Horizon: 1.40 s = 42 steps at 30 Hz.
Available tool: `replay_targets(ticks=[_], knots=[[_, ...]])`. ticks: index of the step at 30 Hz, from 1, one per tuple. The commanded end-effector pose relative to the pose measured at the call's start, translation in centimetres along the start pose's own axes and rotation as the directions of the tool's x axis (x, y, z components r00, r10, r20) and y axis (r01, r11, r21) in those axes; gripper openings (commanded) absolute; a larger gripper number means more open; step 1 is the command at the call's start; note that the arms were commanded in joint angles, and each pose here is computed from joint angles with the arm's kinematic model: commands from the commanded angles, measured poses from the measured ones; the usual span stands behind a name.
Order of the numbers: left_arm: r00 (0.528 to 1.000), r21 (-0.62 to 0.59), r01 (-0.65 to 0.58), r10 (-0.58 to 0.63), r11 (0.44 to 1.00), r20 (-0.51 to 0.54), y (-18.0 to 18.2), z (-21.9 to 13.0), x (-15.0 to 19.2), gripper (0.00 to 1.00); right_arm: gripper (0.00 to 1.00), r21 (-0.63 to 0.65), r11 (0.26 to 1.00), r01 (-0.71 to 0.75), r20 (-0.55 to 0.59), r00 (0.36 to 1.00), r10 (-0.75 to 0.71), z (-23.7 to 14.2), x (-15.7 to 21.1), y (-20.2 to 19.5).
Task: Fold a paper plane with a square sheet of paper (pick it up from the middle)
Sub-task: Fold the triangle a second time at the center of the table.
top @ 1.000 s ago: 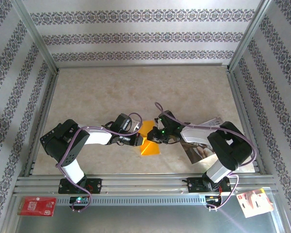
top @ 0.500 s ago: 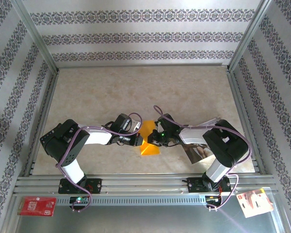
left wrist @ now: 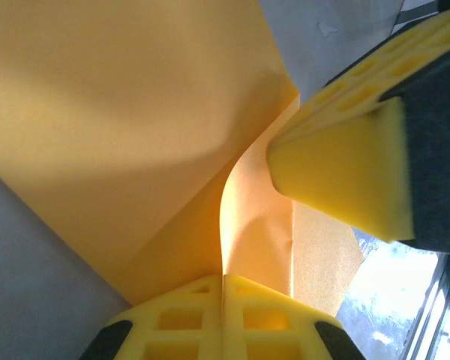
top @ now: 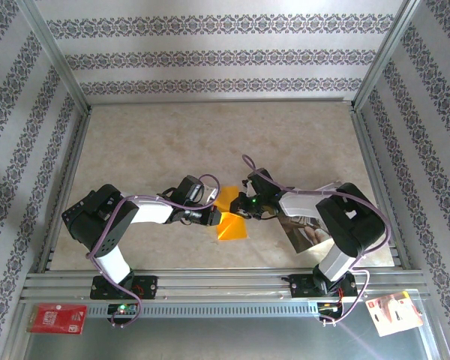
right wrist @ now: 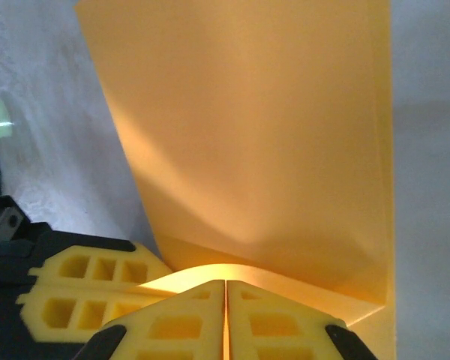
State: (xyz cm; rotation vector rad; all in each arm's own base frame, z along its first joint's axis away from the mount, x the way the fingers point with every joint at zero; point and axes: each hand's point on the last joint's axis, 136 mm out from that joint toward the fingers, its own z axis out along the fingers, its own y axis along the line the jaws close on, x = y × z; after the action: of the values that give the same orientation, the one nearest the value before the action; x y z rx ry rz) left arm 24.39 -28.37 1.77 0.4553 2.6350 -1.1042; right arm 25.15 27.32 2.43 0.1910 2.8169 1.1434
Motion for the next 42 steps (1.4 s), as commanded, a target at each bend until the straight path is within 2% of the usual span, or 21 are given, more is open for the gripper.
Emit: replay_targets(ticks=[1,8,16,20,26,34,38,42], knots=[[0.995,-0.143,0.044,-0.055,0.989,-0.079,3.9,0.4,2.9,0.00,0.10,0.028,1.000,0.002,-0.018,1.000,-0.002,0.4,-0.1,-1.3],[0.995,-0.144,0.044,-0.056,0.989,-0.079,3.8,0.4,2.9,0.00,0.10,0.079,0.997,-0.024,-0.035,0.999,0.027,0.8,1.0,-3.9],[0.996,-0.143,0.043,-0.053,0.989,-0.070,3.7,0.3,2.6,0.00,0.09,0.110,0.994,-0.028,-0.041,0.999,0.033,0.8,1.4,-5.0],[0.997,-0.139,0.040,-0.049,0.989,-0.061,3.3,0.1,2.1,0.04,0.09,0.127,0.991,-0.037,-0.049,0.998,0.044,0.9,1.6,-5.5],[0.999,-0.125,0.035,-0.038,0.992,-0.022,1.9,-0.9,0.4,0.16,0.08,0.160,0.986,-0.051,-0.053,0.997,0.060,0.9,2.0,-6.4],[0.997,-0.122,0.037,-0.029,0.992,0.066,-0.5,-3.9,-1.7,0.29,0.08,0.181,0.982,-0.061,-0.057,0.996,0.073,1.0,2.4,-7.0],[0.994,-0.062,0.052,-0.045,0.997,0.102,-2.6,-4.9,-2.0,0.26,0.07,0.185,0.981,-0.063,-0.058,0.996,0.075,1.0,2.4,-7.1],[0.999,0.026,0.012,-0.014,1.000,0.053,-6.0,-3.7,-1.2,0.11,0.07,0.192,0.979,-0.065,-0.057,0.995,0.077,1.0,2.4,-7.3]])
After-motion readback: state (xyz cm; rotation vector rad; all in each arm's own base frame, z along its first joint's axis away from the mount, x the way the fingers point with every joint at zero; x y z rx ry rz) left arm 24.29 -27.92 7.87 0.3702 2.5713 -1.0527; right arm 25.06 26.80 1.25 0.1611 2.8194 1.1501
